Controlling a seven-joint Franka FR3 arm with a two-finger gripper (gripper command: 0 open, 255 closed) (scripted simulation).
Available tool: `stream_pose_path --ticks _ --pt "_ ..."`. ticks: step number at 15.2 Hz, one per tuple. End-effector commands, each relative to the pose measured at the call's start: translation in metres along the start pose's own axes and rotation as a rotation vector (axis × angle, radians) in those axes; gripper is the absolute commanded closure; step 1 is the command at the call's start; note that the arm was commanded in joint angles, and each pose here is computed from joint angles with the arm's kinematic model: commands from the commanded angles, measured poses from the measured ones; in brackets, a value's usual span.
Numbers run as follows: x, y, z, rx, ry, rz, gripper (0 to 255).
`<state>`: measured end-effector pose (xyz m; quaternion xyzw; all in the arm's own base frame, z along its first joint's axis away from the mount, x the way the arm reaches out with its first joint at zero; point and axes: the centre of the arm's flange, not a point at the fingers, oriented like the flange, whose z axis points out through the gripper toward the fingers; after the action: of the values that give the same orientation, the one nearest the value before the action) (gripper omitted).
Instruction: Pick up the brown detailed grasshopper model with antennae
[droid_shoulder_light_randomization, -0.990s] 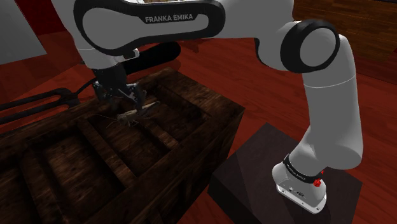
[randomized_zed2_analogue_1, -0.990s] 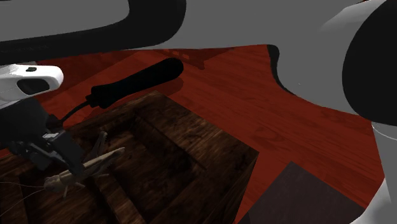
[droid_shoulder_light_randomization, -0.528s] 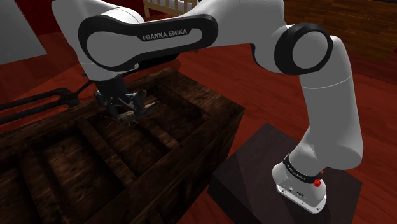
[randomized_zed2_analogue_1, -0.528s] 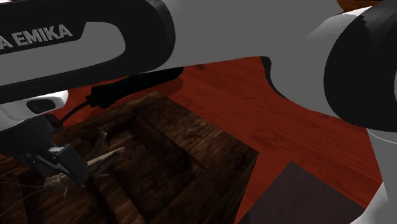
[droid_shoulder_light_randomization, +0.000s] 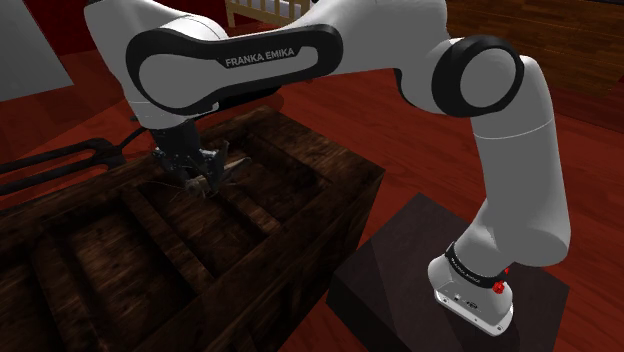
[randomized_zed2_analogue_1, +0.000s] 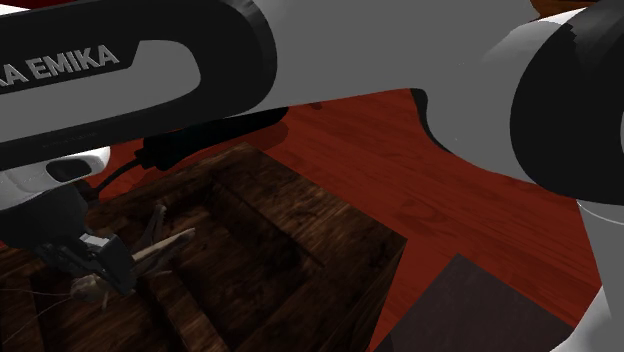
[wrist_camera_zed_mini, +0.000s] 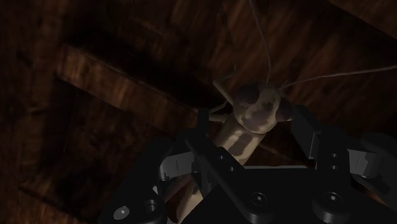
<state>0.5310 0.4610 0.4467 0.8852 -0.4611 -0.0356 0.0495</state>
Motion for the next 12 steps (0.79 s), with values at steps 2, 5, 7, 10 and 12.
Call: stream_pose_path --ticks 2,5,7,10,12 --pt "0.000 0.000 0.000 0.000 0.000 0.000 255" --pt "-0.001 0.001 -0.005 0.000 0.000 0.000 255" --pt "-0.001 0.002 -0.015 0.000 0.000 0.000 255" --pt "-0.001 0.004 -0.031 0.000 0.000 0.000 255" --pt "-0.001 0.005 -0.042 0.000 0.000 0.000 255"
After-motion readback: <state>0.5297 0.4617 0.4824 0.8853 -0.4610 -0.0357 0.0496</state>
